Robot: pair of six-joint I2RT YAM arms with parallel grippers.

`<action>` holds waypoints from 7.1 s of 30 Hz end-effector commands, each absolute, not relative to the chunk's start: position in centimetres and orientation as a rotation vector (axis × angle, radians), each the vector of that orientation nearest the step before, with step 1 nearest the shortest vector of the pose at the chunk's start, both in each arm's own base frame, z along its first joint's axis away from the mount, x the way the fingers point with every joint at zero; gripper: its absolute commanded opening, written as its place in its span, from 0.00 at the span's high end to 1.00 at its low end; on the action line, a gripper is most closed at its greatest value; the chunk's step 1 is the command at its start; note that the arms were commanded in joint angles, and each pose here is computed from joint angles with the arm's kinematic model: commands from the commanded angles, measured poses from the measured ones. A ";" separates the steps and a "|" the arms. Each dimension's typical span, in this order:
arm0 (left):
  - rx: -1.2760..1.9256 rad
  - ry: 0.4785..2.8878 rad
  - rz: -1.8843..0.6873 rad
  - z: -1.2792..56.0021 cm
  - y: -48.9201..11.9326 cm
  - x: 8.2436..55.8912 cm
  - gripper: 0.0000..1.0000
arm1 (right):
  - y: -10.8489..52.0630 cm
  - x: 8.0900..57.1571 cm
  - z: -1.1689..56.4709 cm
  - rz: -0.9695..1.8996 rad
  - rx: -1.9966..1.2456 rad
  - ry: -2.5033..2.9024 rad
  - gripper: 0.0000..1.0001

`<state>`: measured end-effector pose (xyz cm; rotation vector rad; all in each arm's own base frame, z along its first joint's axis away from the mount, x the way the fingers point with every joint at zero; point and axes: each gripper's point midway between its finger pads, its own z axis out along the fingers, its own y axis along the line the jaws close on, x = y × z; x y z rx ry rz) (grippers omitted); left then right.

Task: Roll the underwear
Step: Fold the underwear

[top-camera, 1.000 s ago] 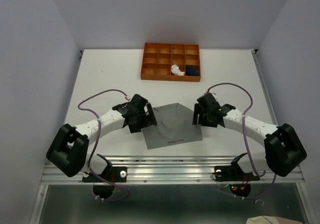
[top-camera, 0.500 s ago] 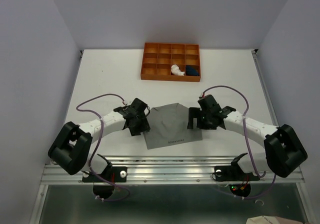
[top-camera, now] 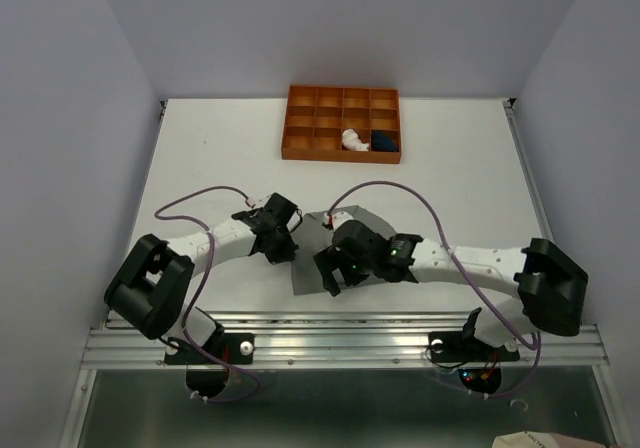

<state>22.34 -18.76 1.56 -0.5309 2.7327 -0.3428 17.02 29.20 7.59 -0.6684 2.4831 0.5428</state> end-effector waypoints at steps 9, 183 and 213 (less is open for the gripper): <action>-0.620 2.776 -0.246 0.3 -16.5 19.8 1.00 | 38.8 18.5 8.1 0.296 -0.539 2.212 0.01; 0.626 2.645 -0.569 8.6 -45.5 27.3 1.00 | 18.2 17.3 7.6 0.525 0.409 2.390 0.99; 0.646 2.409 -0.634 12.9 -48.2 30.7 0.31 | 12.3 15.5 2.2 0.192 0.629 2.473 0.86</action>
